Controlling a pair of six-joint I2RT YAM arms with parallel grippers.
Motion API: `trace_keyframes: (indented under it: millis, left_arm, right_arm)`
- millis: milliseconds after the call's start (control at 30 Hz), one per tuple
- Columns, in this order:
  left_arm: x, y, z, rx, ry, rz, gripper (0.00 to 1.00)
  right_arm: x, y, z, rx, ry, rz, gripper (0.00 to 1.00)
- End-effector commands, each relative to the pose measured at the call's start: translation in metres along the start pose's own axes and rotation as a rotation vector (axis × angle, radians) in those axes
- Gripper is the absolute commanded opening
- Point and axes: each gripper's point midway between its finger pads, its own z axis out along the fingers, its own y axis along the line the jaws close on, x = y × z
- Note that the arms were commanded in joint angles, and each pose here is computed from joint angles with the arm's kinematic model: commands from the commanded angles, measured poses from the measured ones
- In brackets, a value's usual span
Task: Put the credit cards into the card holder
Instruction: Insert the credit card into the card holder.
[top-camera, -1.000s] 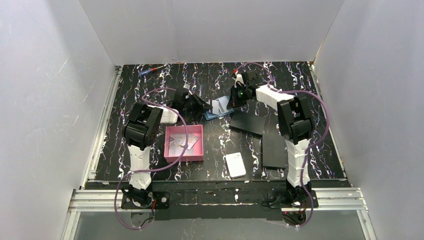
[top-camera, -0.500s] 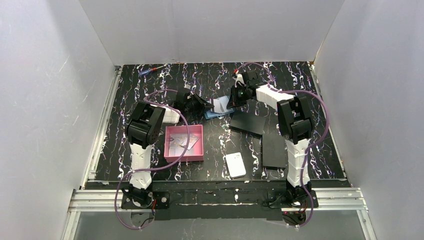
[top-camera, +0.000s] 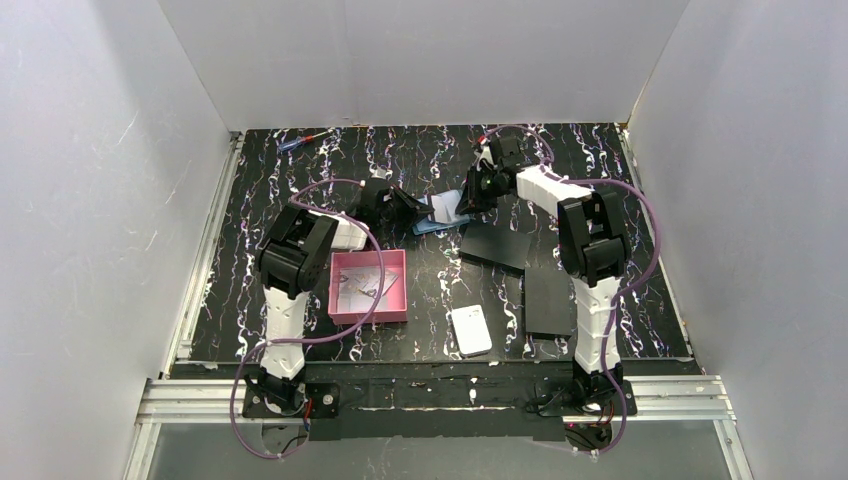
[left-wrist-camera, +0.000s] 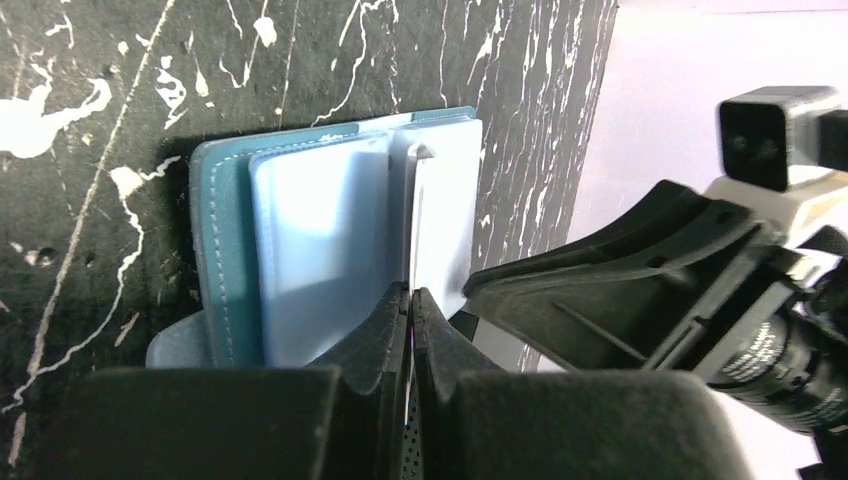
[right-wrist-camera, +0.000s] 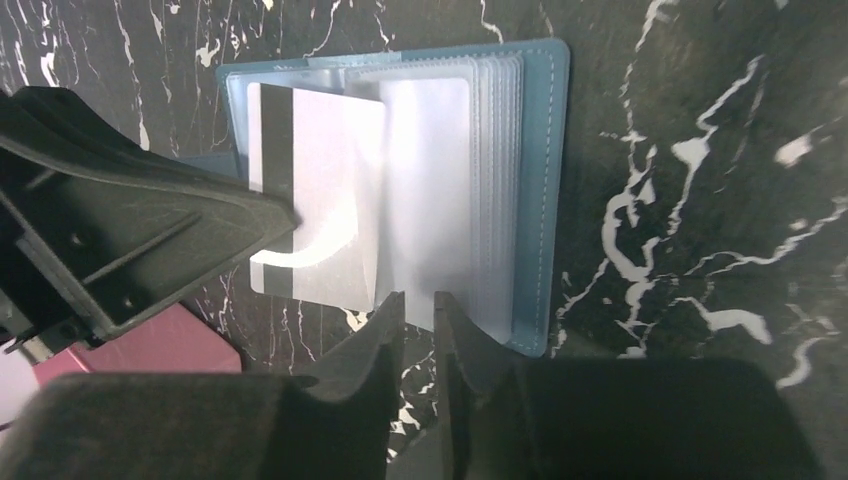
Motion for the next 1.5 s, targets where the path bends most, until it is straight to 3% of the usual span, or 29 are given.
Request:
trace_keyframes:
  millis: [0,200,367,600,733,1000,1467]
  left_arm:
    - [0.006,0.014,0.008,-0.027,0.010,0.025,0.00]
    - [0.010,0.019,0.009,-0.032,0.024,0.027,0.00]
    - [0.008,0.018,0.010,-0.030,0.019,0.026,0.00]
    - [0.009,0.018,0.012,-0.028,0.022,0.018,0.00]
    - [0.007,0.016,0.013,-0.024,0.015,0.016,0.00]
    - [0.001,0.016,0.022,-0.005,-0.031,-0.040,0.00]
    - [-0.013,0.021,0.014,0.001,-0.097,-0.012,0.00]
  right_arm:
    - [-0.024,0.005,-0.014,-0.005,-0.025,-0.078,0.29]
    - [-0.036,-0.003,-0.016,0.048,-0.048,-0.172,0.44]
    - [-0.033,-0.014,0.000,0.052,-0.016,-0.192,0.44]
    - [-0.028,-0.024,0.015,0.050,-0.017,-0.166,0.29]
    - [-0.017,-0.020,0.018,0.011,-0.004,-0.123,0.14]
    - [0.001,-0.013,0.015,-0.026,-0.014,0.031,0.02]
    - [0.008,-0.010,0.008,-0.039,-0.010,0.077,0.03]
